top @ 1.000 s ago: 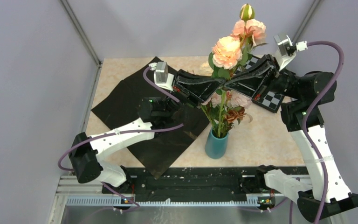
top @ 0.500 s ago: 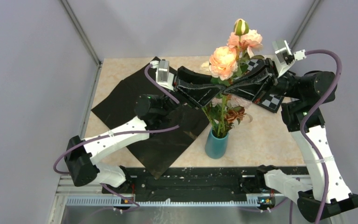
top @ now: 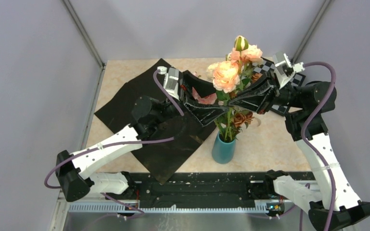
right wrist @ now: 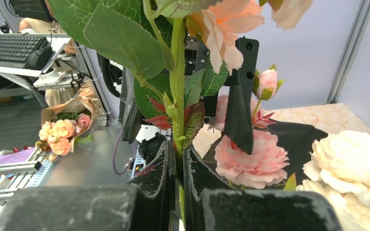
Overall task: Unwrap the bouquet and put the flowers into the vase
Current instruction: Pick up the fake flower from the wrapping paper, then insert the fake flower into the vase.
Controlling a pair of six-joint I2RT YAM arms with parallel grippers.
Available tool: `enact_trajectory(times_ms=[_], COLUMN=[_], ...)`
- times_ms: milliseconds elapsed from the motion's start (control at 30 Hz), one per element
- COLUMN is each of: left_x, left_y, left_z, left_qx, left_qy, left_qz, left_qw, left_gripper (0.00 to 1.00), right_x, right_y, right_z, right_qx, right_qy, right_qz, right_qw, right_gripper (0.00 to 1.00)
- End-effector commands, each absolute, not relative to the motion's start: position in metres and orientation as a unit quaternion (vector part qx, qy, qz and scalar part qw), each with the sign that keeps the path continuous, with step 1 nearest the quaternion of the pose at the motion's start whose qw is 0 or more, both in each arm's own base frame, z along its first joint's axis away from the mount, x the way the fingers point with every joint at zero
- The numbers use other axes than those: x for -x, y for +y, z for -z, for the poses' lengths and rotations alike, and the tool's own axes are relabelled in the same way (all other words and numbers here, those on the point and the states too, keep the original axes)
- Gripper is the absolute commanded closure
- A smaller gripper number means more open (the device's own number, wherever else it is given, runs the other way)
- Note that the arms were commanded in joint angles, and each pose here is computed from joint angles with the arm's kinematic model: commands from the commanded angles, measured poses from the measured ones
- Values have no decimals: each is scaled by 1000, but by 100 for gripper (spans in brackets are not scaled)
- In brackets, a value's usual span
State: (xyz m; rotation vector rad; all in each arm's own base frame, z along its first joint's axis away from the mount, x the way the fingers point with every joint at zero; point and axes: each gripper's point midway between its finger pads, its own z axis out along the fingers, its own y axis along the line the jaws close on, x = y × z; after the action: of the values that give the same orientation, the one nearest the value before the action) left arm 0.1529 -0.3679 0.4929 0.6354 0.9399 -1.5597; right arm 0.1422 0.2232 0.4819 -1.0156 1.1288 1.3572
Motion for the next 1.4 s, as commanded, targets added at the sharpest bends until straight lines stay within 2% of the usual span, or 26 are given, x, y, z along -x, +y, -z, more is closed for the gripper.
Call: enact_trajectory(times_ms=[0, 533, 1033, 1233, 1367], left_x=[-149, -145, -122, -181, -225], left_y=[-358, -328, -322, -300, -265], left_z=[-482, -466, -514, -516, -518], left_qx=[-303, -339, -394, -332, -273], left_qy=[421, 472, 457, 552, 587], left_qz=[638, 588, 595, 510, 462], left_qw=[569, 562, 530, 569, 607], left_gripper=[2, 1, 1, 1, 1], right_x=[-135, -143, -144, -144, -146], right_y=[221, 222, 221, 220, 220], right_z=[-487, -449, -436, -432, -422], right_qx=[436, 436, 433, 435, 429], right_qy=[445, 484, 502, 508, 525], right_qz=[-552, -545, -538, -532, -531], right_qw=[554, 528, 521, 519, 508], right_gripper=[100, 100, 100, 100, 100])
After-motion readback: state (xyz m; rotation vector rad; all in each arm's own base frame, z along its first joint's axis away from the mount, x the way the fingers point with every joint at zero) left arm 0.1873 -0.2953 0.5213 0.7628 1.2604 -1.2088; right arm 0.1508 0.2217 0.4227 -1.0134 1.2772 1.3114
